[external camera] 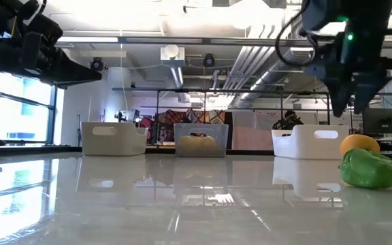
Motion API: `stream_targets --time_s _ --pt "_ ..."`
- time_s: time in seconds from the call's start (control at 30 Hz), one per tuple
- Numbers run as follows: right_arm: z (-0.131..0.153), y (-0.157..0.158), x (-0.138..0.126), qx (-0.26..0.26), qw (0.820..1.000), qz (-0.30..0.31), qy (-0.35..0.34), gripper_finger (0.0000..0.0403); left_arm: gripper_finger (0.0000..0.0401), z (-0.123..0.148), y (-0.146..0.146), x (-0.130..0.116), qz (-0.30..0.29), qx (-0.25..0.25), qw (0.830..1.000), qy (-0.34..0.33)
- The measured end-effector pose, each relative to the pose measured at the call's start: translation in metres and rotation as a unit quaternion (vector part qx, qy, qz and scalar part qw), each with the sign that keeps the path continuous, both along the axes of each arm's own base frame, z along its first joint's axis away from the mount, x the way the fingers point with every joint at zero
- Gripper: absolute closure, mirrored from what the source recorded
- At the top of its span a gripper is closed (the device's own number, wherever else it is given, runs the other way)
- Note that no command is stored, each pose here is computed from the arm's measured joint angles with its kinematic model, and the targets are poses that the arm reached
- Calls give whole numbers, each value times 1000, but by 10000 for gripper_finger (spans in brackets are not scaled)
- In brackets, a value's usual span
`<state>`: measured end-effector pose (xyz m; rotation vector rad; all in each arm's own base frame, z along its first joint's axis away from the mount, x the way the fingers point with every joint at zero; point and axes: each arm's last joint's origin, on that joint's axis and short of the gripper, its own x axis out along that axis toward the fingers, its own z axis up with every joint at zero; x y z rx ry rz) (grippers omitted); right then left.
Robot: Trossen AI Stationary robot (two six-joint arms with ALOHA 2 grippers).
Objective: Sort produce into baskets
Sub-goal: Put the lemon into the black bin
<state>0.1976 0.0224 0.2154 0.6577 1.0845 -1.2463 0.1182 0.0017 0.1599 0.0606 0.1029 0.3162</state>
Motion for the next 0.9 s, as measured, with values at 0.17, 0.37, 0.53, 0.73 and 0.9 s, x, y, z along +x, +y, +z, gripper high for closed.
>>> stream_targets --time_s 0.17,0.37,0.53,0.73,0.9 --pt "-20 -12 -10 29 998 -45 33 168 398 0 0 0 0 0 1000 0" --pt "-43 -23 -16 45 997 -47 33 167 398 0 0 0 0 0 1000 -1" --pt "-56 -30 -15 50 998 -36 14 167 398 0 0 0 0 0 1000 -1" --pt "-60 -38 -18 26 999 -26 24 167 398 0 0 0 0 0 1000 -1" --pt "-59 -41 -18 9 999 3 39 167 398 0 0 0 0 0 1000 -1"
